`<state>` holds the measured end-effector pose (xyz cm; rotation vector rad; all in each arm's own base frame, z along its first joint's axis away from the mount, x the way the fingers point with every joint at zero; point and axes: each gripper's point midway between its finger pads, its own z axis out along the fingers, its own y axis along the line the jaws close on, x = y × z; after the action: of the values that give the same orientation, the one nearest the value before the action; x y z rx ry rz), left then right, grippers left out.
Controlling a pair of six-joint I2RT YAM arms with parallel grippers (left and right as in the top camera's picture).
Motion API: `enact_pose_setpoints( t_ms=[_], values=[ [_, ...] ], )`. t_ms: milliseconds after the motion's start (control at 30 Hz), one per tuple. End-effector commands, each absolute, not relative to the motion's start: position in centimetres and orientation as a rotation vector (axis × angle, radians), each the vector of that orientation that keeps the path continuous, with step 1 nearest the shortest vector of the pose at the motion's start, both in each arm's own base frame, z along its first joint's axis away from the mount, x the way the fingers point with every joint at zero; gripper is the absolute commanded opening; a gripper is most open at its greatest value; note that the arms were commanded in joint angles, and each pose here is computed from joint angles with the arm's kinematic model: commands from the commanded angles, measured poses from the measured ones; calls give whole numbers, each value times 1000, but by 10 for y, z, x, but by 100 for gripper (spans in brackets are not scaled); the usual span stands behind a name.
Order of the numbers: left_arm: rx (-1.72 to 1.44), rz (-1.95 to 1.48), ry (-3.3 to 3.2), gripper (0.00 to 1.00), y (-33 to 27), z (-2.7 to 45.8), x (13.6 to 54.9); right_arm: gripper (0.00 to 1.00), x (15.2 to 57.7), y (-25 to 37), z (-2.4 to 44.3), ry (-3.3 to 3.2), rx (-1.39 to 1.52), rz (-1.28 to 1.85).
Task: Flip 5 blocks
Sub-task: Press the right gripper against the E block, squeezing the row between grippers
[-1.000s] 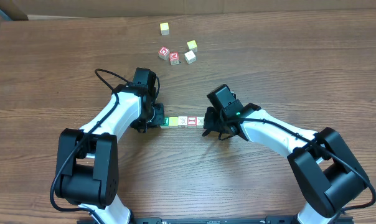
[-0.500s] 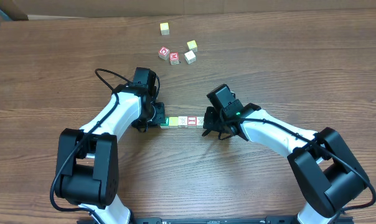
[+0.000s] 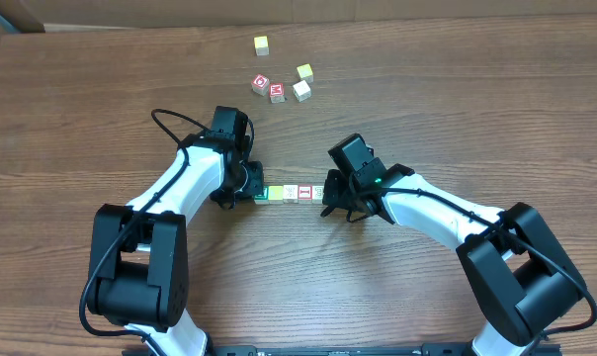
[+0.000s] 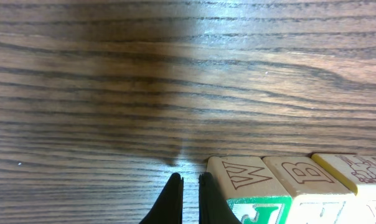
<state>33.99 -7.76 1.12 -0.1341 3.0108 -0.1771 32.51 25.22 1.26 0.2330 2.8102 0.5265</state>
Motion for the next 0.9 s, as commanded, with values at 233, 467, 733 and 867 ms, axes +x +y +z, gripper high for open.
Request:
enact_pose_setpoints(
  t_ms=[233,467,733,867],
  values=[
    [-117,-204,3016,4,-80,10,338,4,326,277,36,2744,160,610],
    [-115,-207,3004,4,-81,11,341,4,327,278,37,2738,161,616],
    [-112,-217,2969,4,-82,12,349,4,328,279,38,2736,267,643],
    [-110,-221,2950,4,-83,13,354,4,329,279,38,2733,292,650]
  ],
)
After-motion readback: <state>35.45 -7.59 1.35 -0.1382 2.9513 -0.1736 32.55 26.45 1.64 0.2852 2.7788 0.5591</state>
